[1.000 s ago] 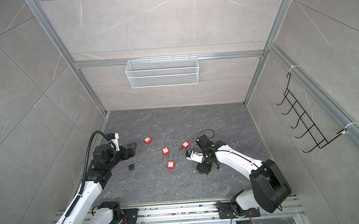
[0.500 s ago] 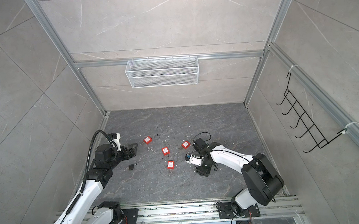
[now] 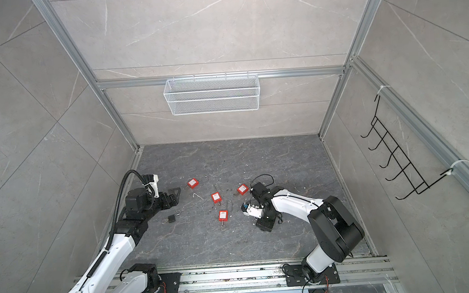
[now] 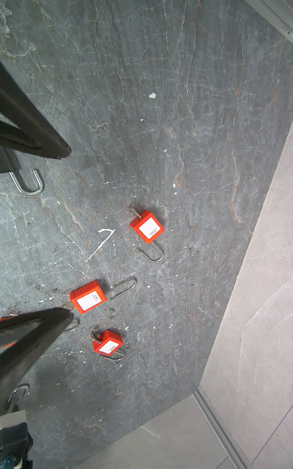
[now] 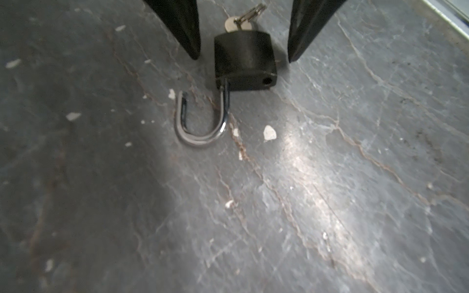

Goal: Lock with the key

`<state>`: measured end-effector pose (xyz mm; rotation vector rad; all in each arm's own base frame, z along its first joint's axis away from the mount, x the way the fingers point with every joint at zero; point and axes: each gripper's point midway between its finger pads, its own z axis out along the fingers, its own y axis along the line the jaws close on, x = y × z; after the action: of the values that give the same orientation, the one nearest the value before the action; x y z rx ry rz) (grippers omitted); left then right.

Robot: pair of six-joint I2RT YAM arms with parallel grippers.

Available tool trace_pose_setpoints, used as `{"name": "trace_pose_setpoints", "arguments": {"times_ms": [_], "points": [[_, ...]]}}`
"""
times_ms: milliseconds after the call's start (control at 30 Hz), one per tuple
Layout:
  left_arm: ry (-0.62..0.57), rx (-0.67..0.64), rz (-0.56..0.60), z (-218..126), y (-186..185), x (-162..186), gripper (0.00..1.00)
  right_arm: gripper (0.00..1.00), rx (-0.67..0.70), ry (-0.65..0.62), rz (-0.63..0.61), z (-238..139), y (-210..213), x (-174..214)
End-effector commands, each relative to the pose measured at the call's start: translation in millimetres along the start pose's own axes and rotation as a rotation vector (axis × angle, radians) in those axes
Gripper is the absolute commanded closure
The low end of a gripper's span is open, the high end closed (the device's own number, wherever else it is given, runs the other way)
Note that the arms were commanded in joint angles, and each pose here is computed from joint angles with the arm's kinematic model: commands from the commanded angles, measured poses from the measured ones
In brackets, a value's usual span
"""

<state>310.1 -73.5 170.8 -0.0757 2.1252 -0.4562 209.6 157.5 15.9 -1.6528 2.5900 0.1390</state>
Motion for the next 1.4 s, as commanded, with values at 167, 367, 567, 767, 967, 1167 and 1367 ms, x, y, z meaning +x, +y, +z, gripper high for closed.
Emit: {"name": "trace_pose_setpoints", "arguments": {"times_ms": [167,367,567,767,967,1167,1367], "points": [[-0.024,0.003,0.023,-3,-5,-13,0.06,0.50,-0.006,0.023,0.009,9,2,2],[-0.020,0.003,0.027,-3,-6,-13,0.06,0.53,-0.007,0.032,0.000,11,3,2],[-0.006,0.006,0.027,0,-7,-11,0.06,0.50,0.020,0.037,-0.013,13,2,3],[-0.004,0.010,0.031,0,-8,-11,0.06,0.51,0.026,0.034,-0.017,15,2,2],[0.007,0.008,0.031,1,-10,-10,0.06,0.58,0.047,0.032,-0.019,17,0,1],[0.009,0.013,0.040,2,-13,-10,0.06,0.63,0.081,-0.031,-0.047,8,-1,-8],[0.020,0.048,0.103,5,-23,-9,0.06,0.65,0.104,-0.164,-0.101,-21,2,-27]]}}
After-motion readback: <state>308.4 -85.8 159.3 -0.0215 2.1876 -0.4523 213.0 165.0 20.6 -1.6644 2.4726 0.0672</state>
